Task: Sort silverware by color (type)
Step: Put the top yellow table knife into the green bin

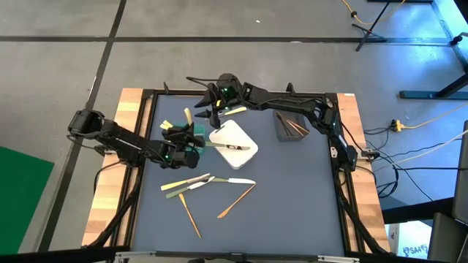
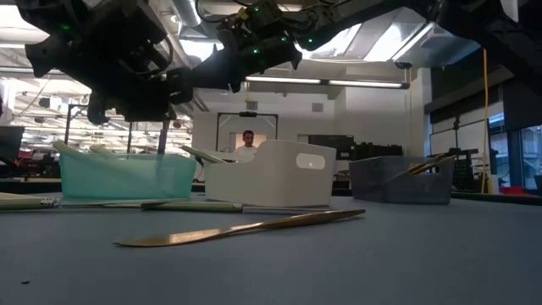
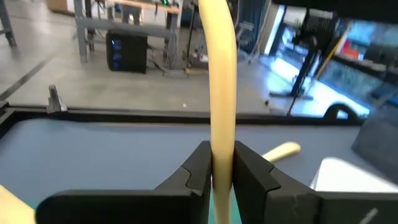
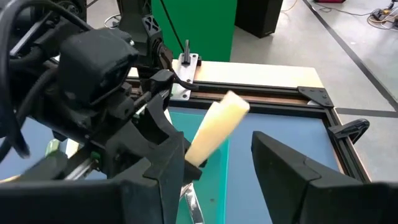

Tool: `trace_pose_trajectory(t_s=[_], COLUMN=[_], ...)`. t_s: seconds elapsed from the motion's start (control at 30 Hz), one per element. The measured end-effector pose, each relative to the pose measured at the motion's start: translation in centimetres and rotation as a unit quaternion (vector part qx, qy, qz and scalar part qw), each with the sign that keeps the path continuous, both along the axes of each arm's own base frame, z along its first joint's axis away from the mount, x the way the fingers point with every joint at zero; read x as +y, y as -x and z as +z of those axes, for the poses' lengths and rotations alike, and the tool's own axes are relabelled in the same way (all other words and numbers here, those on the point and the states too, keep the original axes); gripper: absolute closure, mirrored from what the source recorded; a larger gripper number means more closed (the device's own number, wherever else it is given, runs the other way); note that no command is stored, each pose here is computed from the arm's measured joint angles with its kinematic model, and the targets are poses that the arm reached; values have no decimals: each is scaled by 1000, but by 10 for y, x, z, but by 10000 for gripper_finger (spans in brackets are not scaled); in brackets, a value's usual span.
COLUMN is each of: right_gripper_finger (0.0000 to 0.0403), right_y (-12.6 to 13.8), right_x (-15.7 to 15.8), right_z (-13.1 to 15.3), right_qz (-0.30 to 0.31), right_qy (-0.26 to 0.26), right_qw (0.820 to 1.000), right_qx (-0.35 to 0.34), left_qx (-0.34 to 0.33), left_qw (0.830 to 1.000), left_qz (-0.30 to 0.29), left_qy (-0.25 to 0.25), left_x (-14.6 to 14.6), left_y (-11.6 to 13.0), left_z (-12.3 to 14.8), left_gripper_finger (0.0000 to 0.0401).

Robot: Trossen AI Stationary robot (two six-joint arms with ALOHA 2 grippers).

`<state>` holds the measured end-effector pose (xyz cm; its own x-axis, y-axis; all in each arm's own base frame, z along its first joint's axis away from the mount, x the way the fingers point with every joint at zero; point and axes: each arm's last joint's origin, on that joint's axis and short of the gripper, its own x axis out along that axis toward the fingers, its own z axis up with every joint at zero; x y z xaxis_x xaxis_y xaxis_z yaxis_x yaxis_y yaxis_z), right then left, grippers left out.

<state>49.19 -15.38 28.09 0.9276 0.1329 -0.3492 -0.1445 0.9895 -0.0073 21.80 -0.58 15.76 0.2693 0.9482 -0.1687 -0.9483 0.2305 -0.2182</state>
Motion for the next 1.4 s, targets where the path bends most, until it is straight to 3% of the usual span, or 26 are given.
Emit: trace_pose_trajectory(t_s=[0.53,0.9,1.07,1.4], right_gripper_finger=[228,228,228,228], right_y=[0,1,1,1], right_x=[0,0,-1,-1], right_z=[0,-2,-2,-2], right_qz=[0,-5,-16,-16], right_qy=[0,-2,3,3], right_qw=[1000,1000,1000,1000], right_qx=[0,13,14,14], left_qx=[55,59,21,13], left_qw=[990,988,988,988], left_qz=[-53,-52,-29,-14], left_qy=[117,136,148,155], left_x=[9,14,19,25], left_y=[1,1,1,2], left_z=[-10,-11,-11,-11], left_gripper_finger=[346,347,347,346])
